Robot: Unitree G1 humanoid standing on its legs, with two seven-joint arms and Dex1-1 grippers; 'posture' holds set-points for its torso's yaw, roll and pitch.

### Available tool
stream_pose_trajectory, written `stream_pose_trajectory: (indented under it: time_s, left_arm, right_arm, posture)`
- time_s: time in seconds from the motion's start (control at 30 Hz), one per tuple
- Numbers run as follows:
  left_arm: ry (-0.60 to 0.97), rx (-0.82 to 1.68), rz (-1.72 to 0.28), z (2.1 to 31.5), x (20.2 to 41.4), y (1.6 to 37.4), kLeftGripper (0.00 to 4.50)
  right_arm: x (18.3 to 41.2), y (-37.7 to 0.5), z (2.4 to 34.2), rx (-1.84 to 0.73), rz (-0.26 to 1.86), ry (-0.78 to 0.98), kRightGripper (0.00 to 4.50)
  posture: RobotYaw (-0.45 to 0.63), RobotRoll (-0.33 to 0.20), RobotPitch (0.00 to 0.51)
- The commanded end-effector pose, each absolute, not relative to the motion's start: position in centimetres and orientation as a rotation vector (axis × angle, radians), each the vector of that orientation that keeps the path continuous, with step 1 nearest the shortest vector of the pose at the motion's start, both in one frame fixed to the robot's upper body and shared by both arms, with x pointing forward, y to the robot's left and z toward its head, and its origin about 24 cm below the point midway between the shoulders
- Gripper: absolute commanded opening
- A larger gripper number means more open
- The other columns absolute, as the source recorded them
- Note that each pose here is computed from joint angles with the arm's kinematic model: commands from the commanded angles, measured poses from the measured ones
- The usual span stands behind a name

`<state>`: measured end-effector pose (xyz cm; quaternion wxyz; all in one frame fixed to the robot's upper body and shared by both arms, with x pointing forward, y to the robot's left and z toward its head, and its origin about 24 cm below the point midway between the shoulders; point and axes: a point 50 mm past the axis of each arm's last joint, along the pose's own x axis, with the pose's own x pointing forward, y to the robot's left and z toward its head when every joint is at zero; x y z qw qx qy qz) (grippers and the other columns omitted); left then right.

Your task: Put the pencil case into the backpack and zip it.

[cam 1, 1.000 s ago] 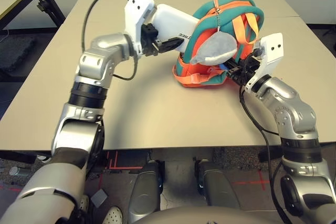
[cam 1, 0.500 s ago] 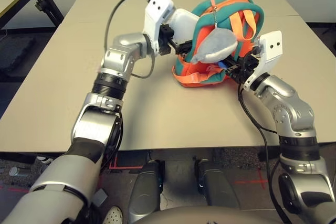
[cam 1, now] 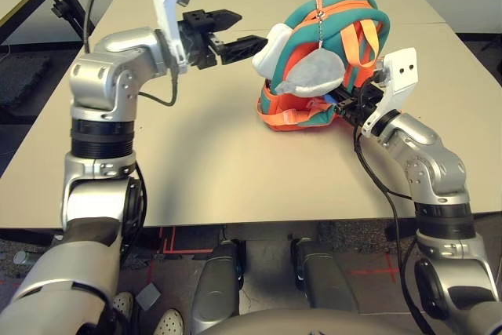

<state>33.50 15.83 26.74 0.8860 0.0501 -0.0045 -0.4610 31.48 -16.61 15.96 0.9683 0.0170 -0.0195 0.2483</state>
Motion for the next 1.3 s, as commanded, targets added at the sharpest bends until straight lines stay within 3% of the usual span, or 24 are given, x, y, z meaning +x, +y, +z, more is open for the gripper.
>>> stream_pose_trajectory:
  time_s: [0.03, 0.37, 0.57, 0.83, 0.97, 1.3]
  left_arm:
    - [0.005, 0.106, -0.954, 26.4, 33.2, 16.0, 3.93]
    - [0.031, 0.105, -0.973, 25.8, 33.3, 15.4, 0.0]
    - [0.057, 0.048, -1.001, 24.0, 34.5, 14.0, 0.0]
    - [0.084, 0.059, -1.044, 21.5, 37.8, 9.0, 0.0]
    - [0.074, 0.064, -1.08, 21.4, 38.2, 7.8, 0.0]
    - [-0.003, 0.032, -1.041, 24.8, 36.5, 12.0, 0.0]
  right_arm:
    - [31.7, -16.7, 14.2, 0.032, 0.487, 0.048, 0.19]
    - [31.7, -16.5, 14.2, 0.029, 0.49, 0.045, 0.19]
    - [31.8, -16.6, 14.2, 0.03, 0.483, 0.041, 0.19]
    - [32.3, -16.8, 14.2, 0.017, 0.478, 0.037, 0.19]
    - [32.5, -16.9, 14.3, 0.008, 0.477, 0.03, 0.19]
    - [32.3, -16.9, 14.3, 0.006, 0.472, 0.025, 0.19]
  posture:
    - [-0.11, 0.0, 0.16]
    - [-0.12, 0.0, 0.155]
    - [-0.12, 0.0, 0.151]
    - [-0.13, 0.0, 0.142]
    - [-0.13, 0.0, 0.139]
    - [-0.14, 0.0, 0.134]
